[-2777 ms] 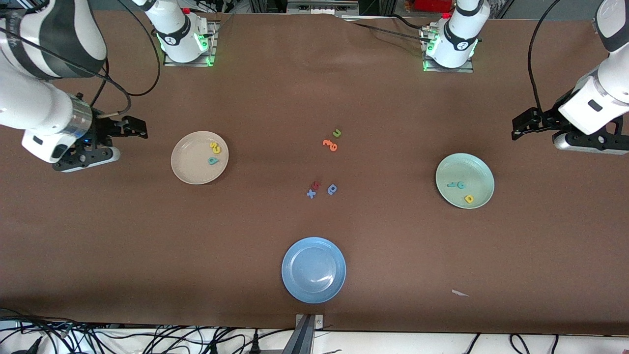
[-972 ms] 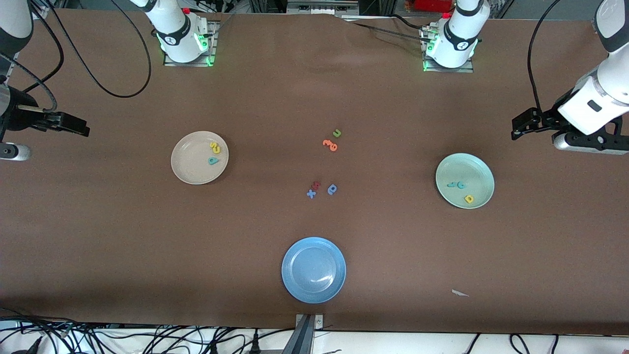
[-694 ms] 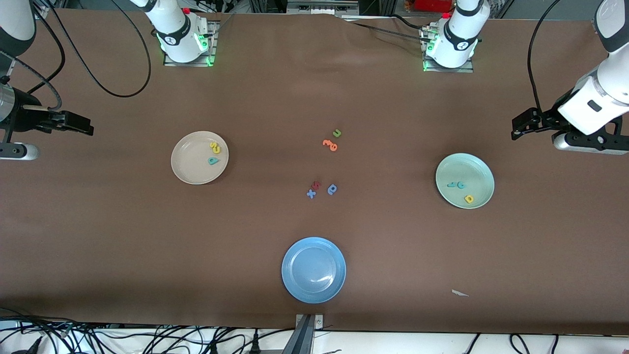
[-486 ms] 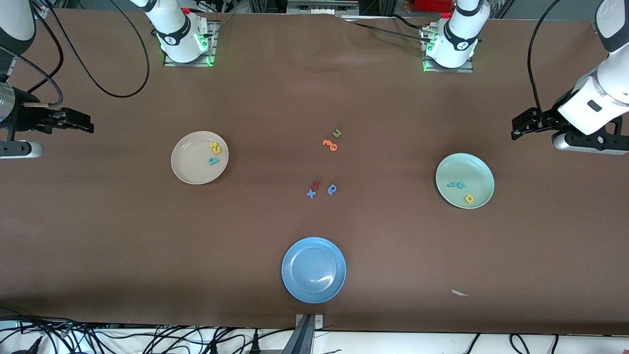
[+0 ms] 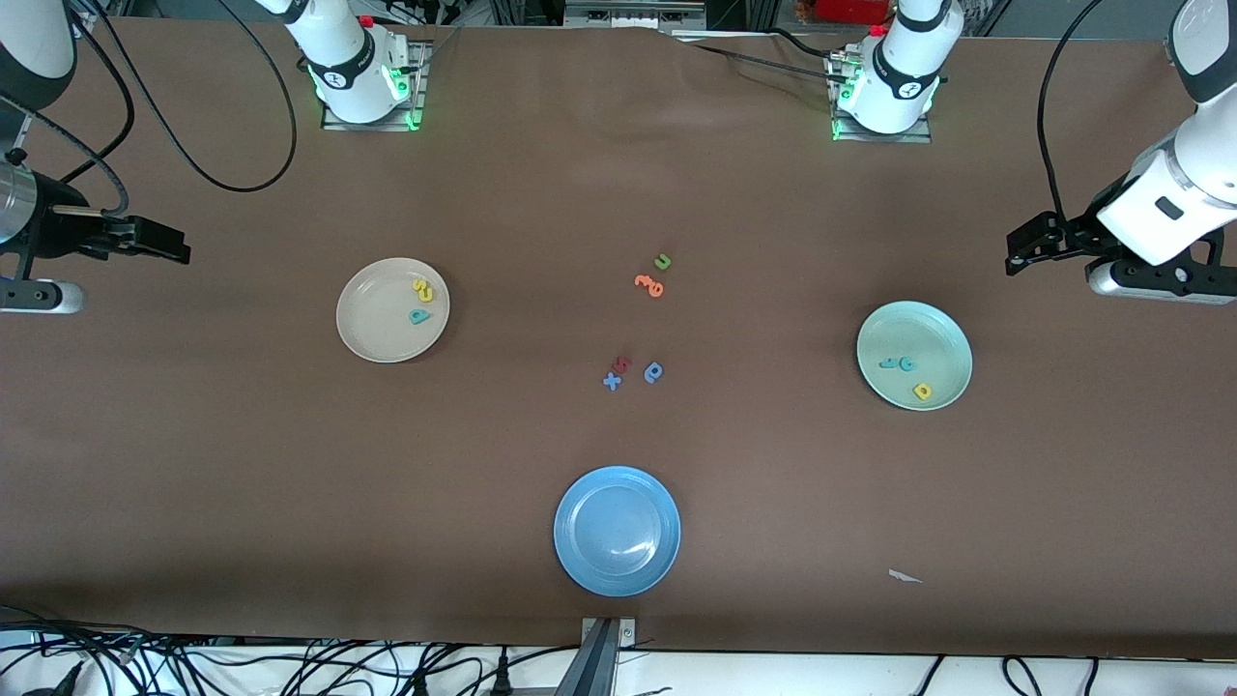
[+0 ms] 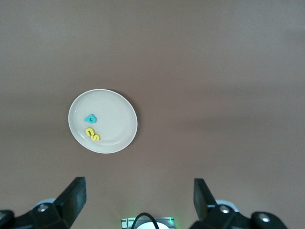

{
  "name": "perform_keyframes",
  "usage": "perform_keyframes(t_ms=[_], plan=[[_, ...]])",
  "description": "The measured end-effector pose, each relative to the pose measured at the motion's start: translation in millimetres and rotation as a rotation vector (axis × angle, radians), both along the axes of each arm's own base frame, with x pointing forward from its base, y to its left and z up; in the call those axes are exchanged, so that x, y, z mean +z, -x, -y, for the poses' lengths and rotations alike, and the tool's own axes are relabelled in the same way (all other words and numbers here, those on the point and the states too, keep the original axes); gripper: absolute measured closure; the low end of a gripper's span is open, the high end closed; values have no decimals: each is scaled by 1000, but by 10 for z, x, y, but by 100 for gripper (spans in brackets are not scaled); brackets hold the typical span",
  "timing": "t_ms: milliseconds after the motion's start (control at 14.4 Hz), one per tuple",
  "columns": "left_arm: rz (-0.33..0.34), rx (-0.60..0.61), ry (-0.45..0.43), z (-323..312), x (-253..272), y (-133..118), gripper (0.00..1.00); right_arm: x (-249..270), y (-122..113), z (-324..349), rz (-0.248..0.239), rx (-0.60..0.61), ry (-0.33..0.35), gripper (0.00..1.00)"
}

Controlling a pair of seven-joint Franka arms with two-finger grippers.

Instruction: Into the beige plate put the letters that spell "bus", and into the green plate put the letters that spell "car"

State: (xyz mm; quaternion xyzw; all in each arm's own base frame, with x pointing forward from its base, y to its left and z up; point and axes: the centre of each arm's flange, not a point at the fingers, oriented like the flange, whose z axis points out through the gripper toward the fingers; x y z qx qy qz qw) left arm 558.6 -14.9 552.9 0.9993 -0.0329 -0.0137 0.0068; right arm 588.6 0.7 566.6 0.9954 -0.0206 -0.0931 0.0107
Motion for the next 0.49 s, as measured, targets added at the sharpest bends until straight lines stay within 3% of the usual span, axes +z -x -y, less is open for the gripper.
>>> perform_keyframes(t_ms=[486], plan=[[0,0,0,0,0,0,0,26,-92,-28,73,48,-7,0]])
